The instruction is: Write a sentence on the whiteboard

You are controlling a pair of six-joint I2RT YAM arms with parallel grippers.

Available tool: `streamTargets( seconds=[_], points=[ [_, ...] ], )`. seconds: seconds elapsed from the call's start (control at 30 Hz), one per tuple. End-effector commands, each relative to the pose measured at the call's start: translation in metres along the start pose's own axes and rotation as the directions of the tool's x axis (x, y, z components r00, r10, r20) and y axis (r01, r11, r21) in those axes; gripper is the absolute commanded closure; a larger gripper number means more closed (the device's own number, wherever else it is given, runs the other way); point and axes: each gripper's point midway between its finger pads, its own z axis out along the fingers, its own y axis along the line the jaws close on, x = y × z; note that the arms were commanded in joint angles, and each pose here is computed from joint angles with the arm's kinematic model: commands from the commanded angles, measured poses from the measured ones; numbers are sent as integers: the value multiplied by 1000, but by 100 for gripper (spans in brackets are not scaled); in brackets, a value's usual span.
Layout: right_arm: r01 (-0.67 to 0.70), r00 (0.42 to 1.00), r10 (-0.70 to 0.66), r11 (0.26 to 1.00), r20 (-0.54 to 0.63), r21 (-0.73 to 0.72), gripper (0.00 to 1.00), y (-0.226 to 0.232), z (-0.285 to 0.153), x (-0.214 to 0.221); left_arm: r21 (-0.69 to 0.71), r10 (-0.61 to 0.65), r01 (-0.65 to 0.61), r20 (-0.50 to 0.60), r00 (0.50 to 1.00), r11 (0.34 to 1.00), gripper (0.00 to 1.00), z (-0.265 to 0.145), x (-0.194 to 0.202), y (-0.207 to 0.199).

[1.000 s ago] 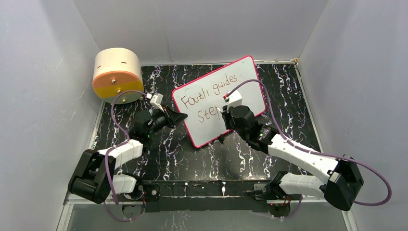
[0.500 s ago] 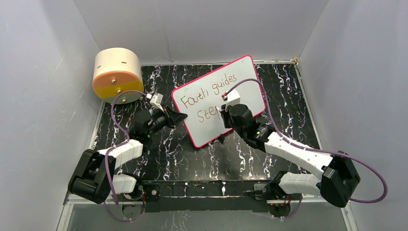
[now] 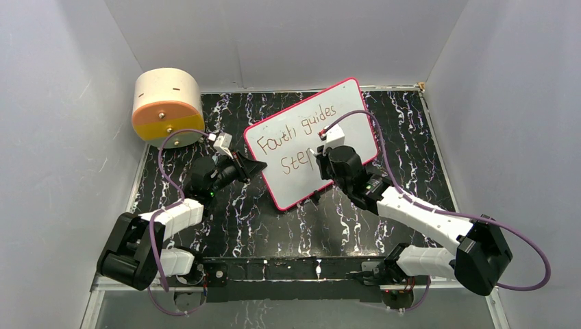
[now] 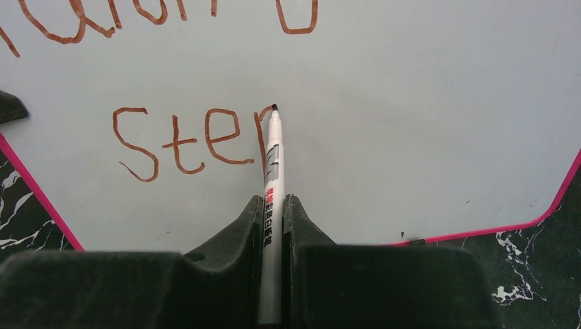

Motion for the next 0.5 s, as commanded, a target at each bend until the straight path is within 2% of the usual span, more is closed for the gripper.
streamTargets(
  seconds=[0.0,0.47],
  points=[
    [-23,998,21,999,56,29,100,-8,1,-19,-5,26,-26,-4,1000,1000,100,2,-2,-1],
    [-32,997,35,998,-62,51,100,-15,-10,17,-3,27,-27,-2,1000,1000,100,2,-3,-2]
  ],
)
